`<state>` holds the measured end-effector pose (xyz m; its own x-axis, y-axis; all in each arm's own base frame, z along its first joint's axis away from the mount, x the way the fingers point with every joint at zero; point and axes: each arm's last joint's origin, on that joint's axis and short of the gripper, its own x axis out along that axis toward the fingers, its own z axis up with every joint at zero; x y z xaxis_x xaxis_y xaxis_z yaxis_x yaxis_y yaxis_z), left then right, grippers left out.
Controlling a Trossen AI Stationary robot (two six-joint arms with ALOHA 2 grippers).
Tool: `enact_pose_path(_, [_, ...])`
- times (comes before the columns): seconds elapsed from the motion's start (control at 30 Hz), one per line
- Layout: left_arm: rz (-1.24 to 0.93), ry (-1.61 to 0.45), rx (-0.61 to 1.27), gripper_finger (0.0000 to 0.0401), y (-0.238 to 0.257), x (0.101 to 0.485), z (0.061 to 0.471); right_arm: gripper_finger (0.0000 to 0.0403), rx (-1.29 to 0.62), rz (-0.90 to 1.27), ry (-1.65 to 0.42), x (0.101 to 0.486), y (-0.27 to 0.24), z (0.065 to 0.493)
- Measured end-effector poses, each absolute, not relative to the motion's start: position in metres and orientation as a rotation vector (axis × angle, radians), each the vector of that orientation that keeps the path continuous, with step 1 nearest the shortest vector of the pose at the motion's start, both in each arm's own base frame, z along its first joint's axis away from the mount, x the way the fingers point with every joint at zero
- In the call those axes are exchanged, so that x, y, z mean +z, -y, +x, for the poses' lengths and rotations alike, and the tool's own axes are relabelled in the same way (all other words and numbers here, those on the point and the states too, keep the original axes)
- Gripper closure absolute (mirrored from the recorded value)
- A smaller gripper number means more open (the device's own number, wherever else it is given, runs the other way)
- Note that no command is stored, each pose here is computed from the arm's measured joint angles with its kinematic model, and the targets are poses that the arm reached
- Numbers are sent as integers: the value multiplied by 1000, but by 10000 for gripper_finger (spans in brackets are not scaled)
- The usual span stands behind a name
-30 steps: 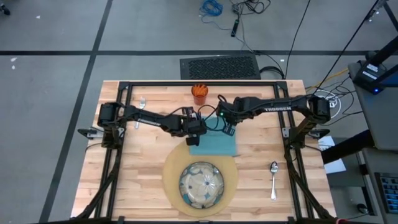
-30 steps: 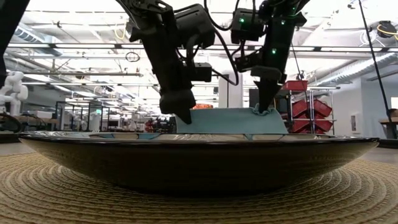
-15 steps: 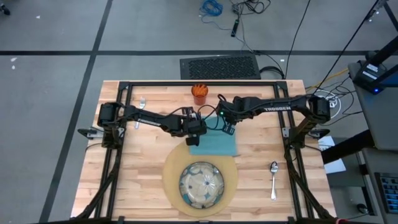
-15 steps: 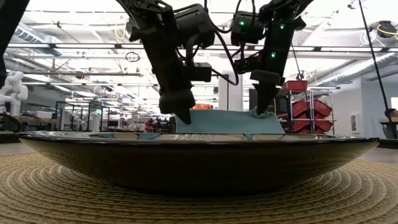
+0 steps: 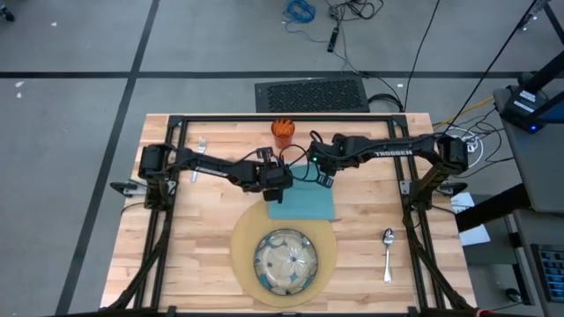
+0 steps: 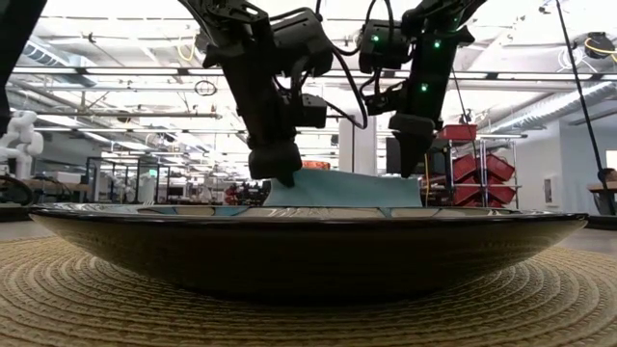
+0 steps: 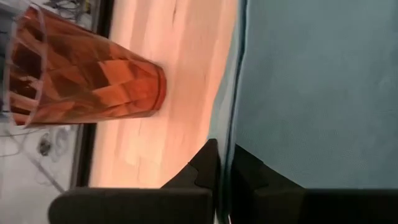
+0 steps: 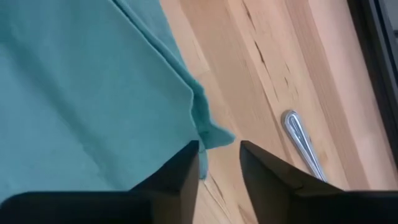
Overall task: Set table place
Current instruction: Fold the blue table napkin
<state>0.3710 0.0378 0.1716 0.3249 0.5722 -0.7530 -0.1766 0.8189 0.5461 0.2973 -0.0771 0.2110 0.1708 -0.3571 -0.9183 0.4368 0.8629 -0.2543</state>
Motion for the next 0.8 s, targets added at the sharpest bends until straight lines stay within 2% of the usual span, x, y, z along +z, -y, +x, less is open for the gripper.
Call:
enact_pose_path(0.37, [373,-1156,509,401,-54,171,369,215,-617,129,-1263,211,79,297])
enact_pose_path(0.6, [288,-1157,413,401,-59,170,369,204,-646,128,-1263,211,83,295])
enact_pose_path(0.8, [256,-1138,362,401,-57,170,371,204,-517,242,-1260,210,75,299])
